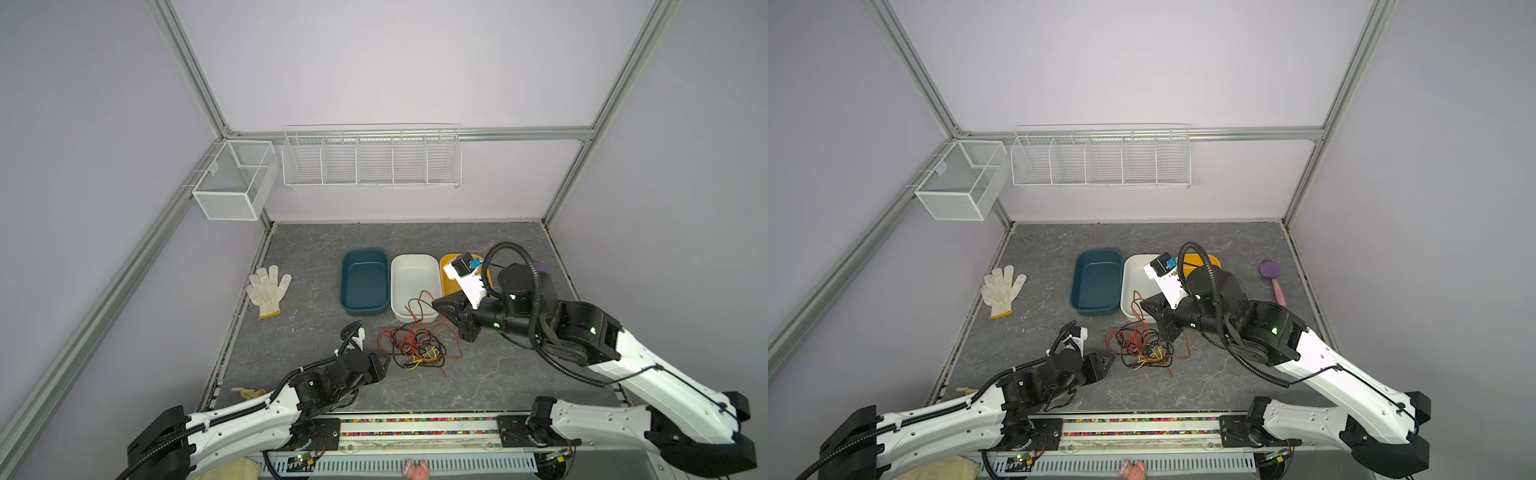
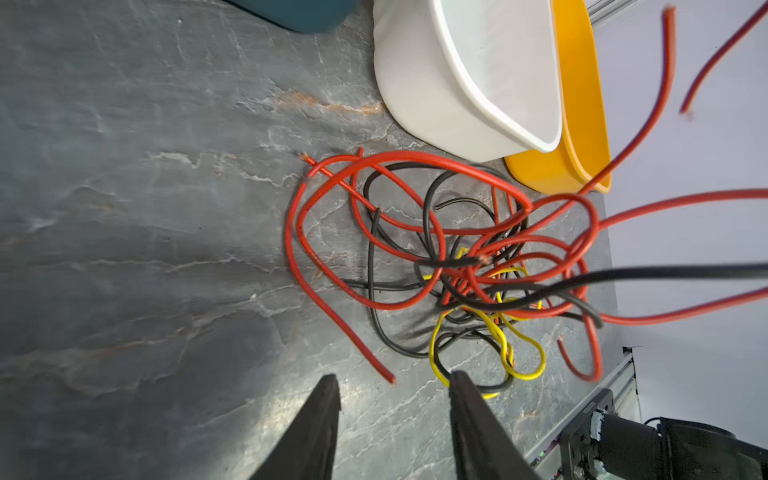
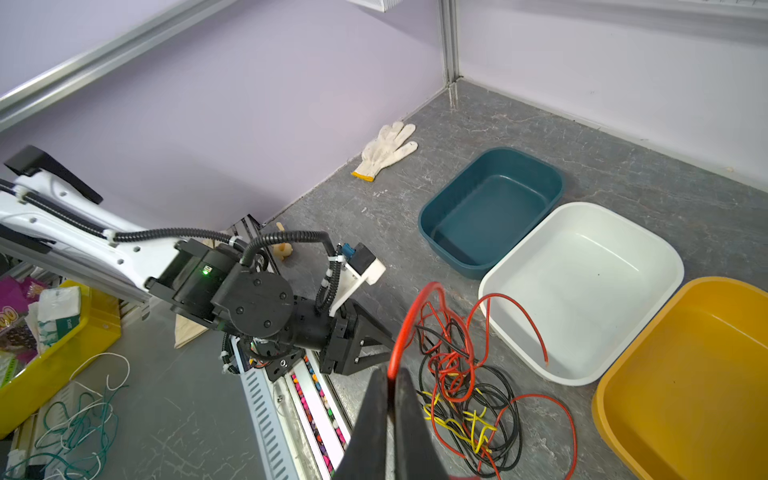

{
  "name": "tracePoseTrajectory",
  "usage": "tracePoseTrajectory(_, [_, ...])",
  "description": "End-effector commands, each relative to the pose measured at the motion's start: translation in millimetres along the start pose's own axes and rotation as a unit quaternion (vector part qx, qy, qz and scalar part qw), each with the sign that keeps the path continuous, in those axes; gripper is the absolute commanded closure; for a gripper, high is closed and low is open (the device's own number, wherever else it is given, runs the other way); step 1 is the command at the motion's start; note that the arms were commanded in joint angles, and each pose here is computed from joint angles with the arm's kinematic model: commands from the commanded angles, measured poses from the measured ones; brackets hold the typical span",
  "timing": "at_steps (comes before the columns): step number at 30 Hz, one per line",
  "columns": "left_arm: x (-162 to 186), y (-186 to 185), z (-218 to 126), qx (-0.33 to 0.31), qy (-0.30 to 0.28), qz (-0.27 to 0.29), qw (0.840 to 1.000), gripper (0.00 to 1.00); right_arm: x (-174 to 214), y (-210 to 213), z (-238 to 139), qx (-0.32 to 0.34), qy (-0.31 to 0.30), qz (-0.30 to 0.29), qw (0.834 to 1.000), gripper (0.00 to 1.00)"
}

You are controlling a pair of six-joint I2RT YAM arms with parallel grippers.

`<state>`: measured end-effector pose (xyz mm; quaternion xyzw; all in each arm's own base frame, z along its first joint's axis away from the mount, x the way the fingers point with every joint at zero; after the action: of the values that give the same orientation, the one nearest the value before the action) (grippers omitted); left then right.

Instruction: Untangle the cables

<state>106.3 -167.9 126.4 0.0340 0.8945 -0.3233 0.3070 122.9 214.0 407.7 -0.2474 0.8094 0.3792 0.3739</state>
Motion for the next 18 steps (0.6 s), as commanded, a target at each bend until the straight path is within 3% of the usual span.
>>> tracePoseTrajectory(1, [-6.1, -8.5, -1.3, 0.009, -0.008, -0.001, 1.000, 0.55, -9.2, 7.4, -13.1, -0.014, -0.018, -0.022, 1.000, 0.93])
tracePoseTrajectory(11, [-9.6, -16.3, -1.8, 0.037, -0.013, -0.006, 0.999, 0.49, -18.3, 17.0, -28.3, -0.044, -0.031, -0.026, 0.998, 0.93])
tracePoseTrajectory(18, [-19.7, -27.3, -11.9, 0.075, -0.041, 0.025, 0.996, 0.42, -11.7, 16.4, -28.2, -0.058, -0.027, -0.025, 0.998, 0.93])
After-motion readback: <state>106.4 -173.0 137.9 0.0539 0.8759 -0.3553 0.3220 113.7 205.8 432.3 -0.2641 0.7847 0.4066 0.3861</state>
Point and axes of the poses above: each gripper's point midway between its finger pads, its own z axis out along the fingers, its own y axis along the line the jaws close on, x = y × z, the point moved 9 cm from there along -z, back along the fingers, and after that the axes turned 12 degrees about z, right-handed, at the moved point
